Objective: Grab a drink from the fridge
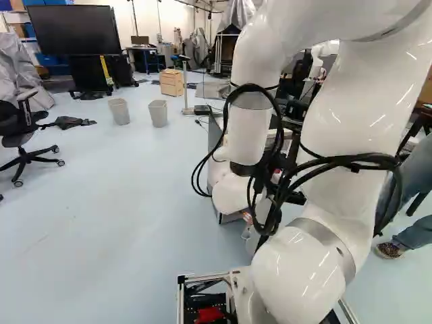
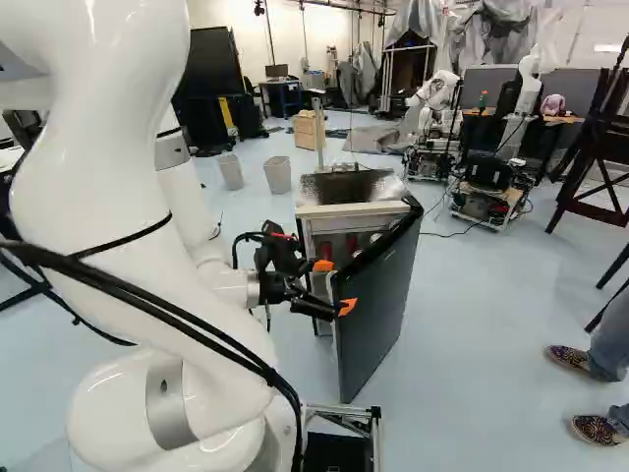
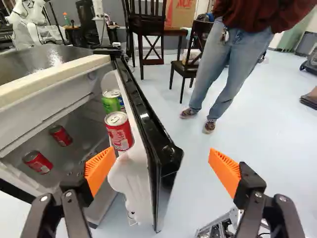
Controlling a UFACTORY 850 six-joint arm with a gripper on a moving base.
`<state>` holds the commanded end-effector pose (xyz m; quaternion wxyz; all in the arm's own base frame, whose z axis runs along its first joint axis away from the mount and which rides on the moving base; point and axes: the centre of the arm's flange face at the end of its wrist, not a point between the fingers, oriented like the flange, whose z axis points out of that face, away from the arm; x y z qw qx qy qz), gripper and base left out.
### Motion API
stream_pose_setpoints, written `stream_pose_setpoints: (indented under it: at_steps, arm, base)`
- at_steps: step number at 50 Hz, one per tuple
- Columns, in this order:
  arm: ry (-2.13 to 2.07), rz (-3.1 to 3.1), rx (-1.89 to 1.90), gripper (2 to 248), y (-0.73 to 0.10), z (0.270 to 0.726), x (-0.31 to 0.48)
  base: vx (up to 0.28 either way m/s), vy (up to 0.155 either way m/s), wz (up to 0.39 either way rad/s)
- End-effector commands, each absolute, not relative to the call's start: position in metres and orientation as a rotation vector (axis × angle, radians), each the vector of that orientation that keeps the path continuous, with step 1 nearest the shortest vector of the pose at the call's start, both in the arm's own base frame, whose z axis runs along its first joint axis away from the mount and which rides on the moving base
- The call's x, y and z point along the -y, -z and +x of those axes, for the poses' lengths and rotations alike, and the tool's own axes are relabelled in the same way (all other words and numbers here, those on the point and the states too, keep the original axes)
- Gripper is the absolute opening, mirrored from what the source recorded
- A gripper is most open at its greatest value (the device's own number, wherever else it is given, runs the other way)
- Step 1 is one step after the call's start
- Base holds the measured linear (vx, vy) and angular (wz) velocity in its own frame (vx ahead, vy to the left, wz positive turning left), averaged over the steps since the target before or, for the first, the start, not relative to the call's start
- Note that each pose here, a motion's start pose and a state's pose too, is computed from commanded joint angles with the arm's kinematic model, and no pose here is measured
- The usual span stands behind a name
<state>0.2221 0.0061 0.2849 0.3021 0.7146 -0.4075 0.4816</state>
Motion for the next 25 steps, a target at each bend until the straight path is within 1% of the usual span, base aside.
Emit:
stream_pose_setpoints:
  at_steps: [25]
  arm:
    - [-1.231, 1.842, 1.130, 247, -0.285, 0.213, 0.012]
  base:
    - [0.000, 0.000, 0.000]
